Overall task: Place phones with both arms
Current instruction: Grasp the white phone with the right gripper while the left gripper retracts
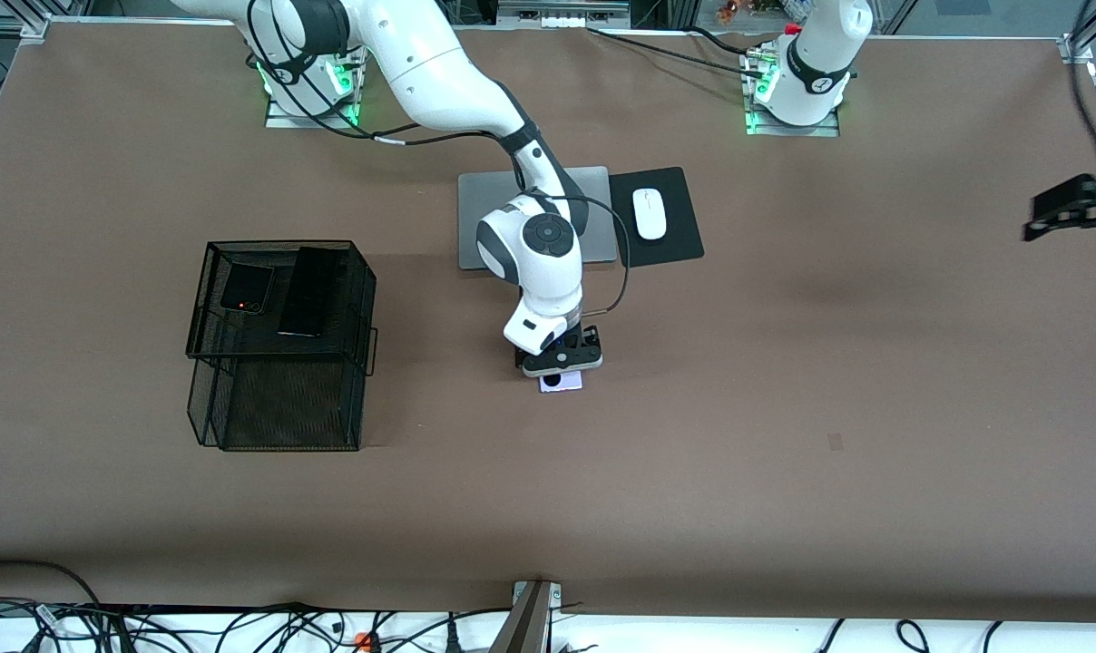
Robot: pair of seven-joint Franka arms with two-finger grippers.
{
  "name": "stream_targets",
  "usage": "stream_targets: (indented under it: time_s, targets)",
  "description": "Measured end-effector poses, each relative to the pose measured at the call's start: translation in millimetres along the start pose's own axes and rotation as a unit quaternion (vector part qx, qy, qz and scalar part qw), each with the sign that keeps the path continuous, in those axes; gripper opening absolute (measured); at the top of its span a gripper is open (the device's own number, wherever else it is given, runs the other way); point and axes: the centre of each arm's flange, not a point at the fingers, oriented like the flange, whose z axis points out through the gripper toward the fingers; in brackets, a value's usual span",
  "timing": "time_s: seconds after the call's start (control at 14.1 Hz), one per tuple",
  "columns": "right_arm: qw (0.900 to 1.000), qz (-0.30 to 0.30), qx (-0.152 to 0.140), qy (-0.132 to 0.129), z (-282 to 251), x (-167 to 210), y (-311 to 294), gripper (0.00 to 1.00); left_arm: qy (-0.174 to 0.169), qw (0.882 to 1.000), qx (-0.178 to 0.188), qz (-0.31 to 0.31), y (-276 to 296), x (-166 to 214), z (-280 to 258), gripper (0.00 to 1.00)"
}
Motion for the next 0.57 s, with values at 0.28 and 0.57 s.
stream_targets:
  time_s: [0.28,0.57]
  targets:
    - [1.0,-0.002,0.001,0.005,0.4,-0.5,-0.9,0.99,0.018,0.999,-0.023,-0.016,31.7,-3.6,-16.0,1.0]
    - [1.0,-0.003,0.006,0.013,-4.9,1.9,-3.5,0.85,0.021,0.999,-0.026,-0.023,26.3,-12.2,-19.9,1.0]
